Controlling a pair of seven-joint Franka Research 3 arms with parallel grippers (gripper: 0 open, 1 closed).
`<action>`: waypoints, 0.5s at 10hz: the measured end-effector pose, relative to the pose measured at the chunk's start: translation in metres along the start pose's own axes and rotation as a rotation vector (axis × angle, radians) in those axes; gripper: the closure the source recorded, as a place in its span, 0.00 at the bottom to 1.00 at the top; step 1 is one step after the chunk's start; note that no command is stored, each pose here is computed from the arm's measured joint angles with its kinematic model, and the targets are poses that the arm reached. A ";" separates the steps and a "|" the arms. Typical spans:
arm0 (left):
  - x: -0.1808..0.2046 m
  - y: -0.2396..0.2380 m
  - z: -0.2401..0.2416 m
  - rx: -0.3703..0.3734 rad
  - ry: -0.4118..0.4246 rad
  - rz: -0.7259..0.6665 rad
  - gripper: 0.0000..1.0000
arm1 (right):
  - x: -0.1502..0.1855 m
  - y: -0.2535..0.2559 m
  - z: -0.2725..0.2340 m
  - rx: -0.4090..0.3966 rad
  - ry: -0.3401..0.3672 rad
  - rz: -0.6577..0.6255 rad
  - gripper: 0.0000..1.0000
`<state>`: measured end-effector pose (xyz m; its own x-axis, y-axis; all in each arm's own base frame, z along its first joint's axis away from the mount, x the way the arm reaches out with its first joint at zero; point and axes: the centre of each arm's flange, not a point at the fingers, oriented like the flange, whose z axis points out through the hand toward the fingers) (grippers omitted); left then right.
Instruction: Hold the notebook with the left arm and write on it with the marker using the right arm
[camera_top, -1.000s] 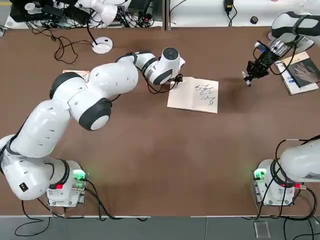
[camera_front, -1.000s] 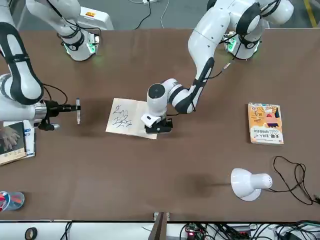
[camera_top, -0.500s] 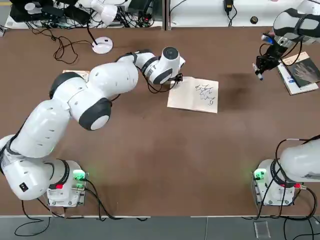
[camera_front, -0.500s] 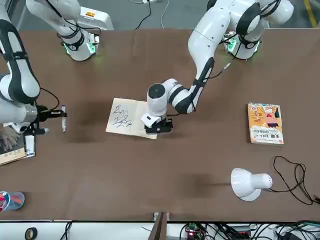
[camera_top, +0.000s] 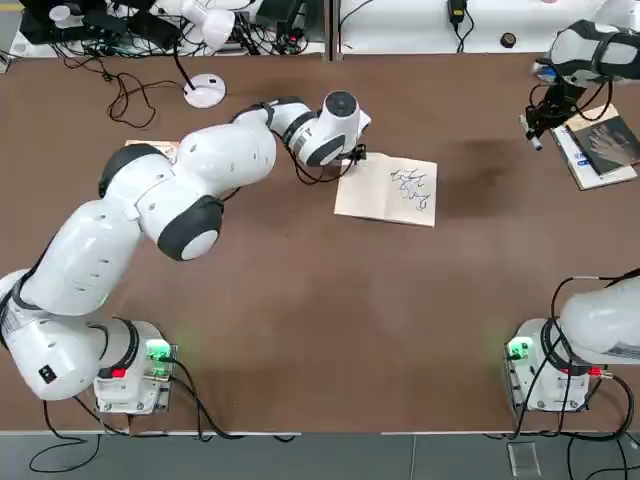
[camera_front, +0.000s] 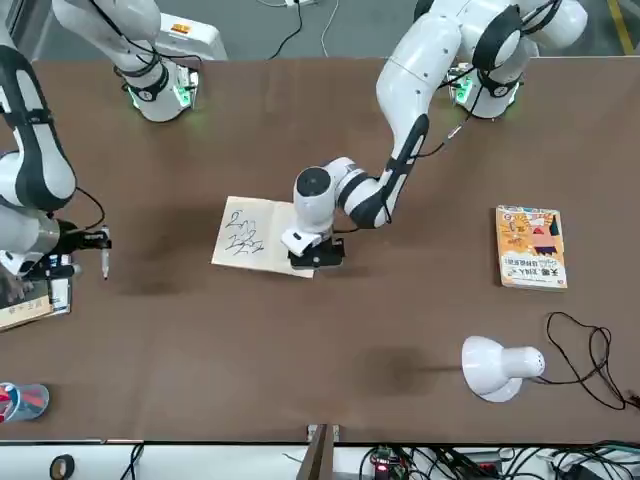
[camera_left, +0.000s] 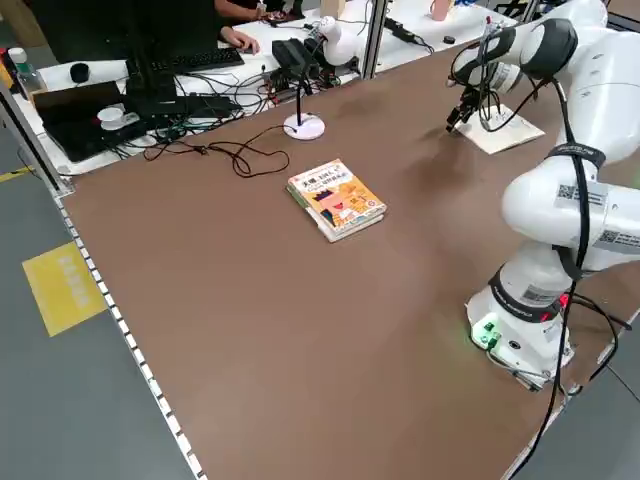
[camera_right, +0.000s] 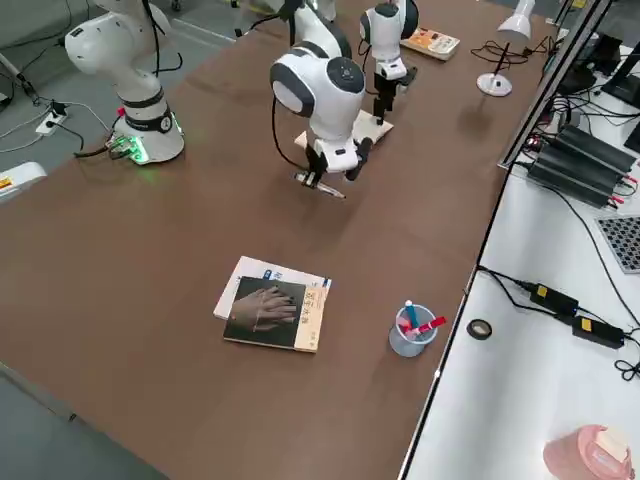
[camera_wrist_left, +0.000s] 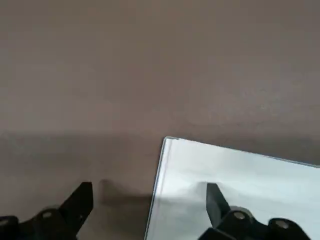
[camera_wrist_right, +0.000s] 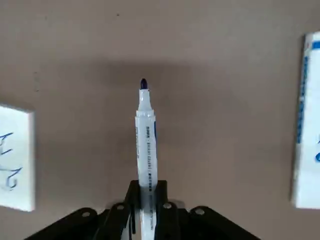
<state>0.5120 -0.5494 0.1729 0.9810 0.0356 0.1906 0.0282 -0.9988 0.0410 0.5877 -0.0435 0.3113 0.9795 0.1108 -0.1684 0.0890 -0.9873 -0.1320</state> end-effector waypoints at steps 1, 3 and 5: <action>0.001 0.001 -0.002 -0.003 0.003 0.000 0.00 | 0.006 0.003 0.003 -0.011 0.020 -0.003 0.83; 0.005 0.003 -0.008 -0.012 0.012 -0.002 0.00 | 0.015 0.008 0.016 -0.028 0.055 -0.006 0.83; 0.014 0.002 -0.021 -0.016 0.020 0.015 0.00 | 0.024 0.012 0.031 -0.039 0.083 -0.009 0.83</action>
<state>0.5213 -0.5504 0.1962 0.9773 0.0216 0.2107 0.0105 -0.9985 0.0536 0.6069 -0.0490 0.2750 0.9901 0.1115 -0.0853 0.1033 -0.9901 -0.0946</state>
